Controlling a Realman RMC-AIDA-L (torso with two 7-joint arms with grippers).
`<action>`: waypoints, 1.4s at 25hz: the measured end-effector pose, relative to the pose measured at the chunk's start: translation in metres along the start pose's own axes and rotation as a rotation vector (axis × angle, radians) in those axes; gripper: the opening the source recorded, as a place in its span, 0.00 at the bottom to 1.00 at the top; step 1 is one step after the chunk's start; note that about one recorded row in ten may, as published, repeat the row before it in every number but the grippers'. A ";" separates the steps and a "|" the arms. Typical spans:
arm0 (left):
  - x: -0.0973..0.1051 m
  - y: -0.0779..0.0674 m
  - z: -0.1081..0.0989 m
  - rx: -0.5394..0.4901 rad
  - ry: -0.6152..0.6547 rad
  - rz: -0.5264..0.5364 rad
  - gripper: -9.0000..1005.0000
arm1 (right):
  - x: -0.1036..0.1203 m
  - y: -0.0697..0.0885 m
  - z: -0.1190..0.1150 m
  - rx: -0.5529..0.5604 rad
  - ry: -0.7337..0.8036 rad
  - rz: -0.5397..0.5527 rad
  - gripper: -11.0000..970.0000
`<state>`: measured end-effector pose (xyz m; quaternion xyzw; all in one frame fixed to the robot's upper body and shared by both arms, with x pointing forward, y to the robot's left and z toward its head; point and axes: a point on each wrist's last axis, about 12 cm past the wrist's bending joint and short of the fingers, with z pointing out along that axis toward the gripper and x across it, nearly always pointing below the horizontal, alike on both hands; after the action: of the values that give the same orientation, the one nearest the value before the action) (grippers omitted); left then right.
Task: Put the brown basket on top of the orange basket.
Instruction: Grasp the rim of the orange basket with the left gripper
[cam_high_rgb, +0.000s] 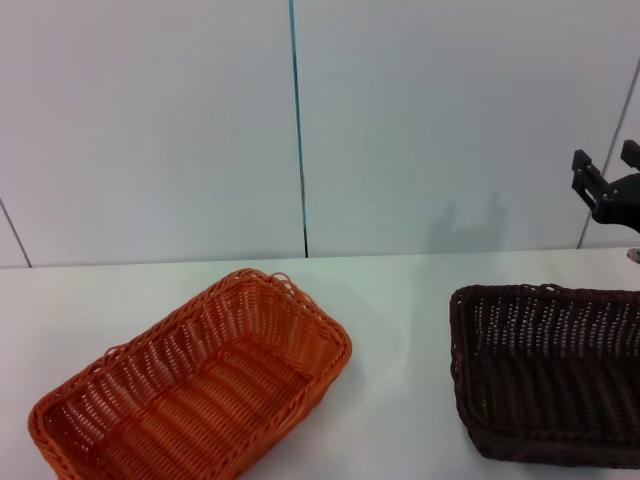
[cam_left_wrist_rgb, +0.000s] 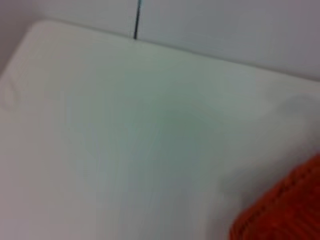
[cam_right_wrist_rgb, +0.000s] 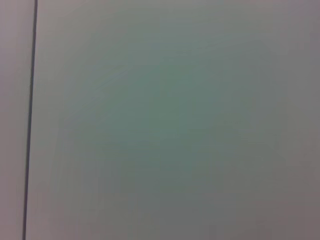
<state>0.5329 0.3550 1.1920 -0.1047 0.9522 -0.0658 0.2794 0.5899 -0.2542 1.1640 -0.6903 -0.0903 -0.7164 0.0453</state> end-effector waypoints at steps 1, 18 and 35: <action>0.001 -0.001 0.000 0.007 0.011 -0.005 0.77 | -0.001 0.000 0.001 -0.002 -0.009 -0.001 0.58; 0.016 -0.033 0.027 0.106 0.194 -0.049 0.73 | -0.007 0.000 0.010 -0.002 -0.046 -0.016 0.58; 0.026 -0.048 0.080 0.128 0.266 -0.037 0.70 | -0.003 0.003 0.011 -0.012 -0.031 -0.014 0.59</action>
<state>0.5635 0.2974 1.1203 -0.0949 0.9725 -0.1447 0.1557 0.6012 -0.2555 1.1614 -0.7009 -0.0918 -0.7064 0.0347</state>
